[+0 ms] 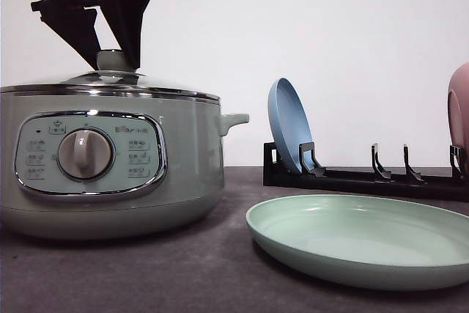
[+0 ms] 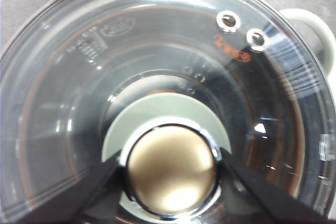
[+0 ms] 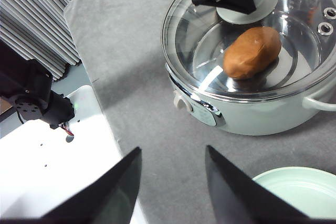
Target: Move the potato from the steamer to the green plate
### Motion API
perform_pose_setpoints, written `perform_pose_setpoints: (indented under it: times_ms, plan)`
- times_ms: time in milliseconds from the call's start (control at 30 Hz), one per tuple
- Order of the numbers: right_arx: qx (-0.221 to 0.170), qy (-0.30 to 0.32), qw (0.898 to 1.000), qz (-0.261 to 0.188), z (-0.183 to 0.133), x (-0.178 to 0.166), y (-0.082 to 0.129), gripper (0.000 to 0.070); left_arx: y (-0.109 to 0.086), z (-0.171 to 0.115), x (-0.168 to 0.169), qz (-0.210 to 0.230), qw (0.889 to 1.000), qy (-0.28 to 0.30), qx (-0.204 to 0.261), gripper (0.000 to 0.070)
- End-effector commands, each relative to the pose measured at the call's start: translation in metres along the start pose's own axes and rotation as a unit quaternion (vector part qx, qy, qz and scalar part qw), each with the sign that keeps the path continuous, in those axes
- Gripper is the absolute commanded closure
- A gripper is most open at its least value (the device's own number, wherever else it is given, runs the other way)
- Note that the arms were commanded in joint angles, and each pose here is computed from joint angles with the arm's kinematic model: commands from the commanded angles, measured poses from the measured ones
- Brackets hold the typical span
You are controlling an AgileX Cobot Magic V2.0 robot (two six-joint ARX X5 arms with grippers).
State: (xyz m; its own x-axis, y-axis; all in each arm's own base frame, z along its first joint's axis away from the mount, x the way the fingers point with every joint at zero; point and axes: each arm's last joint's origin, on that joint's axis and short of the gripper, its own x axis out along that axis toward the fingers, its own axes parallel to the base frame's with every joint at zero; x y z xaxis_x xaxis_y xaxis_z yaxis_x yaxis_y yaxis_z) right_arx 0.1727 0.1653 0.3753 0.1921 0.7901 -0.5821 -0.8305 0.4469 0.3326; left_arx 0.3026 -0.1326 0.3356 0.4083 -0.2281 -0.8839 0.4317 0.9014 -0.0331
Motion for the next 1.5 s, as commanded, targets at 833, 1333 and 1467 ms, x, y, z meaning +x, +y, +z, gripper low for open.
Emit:
perform_pose_setpoints:
  times_ms: [833, 1333, 1467]
  plan:
    - [-0.006, -0.003, 1.0, 0.003, 0.004, 0.001, 0.002, 0.043, 0.008, -0.01, -0.065, 0.016, 0.995, -0.095, -0.016, 0.0698]
    - [-0.002, -0.003, 1.0, 0.003, 0.004, 0.001, 0.002, 0.0428, 0.049, -0.056, -0.138, 0.136, 0.975, -0.147, -0.098, 0.0699]
    - [0.003, -0.003, 1.0, 0.002, 0.004, 0.001, 0.002, 0.0426, 0.06, -0.065, -0.145, 0.154, 0.971, -0.139, -0.123, 0.0699]
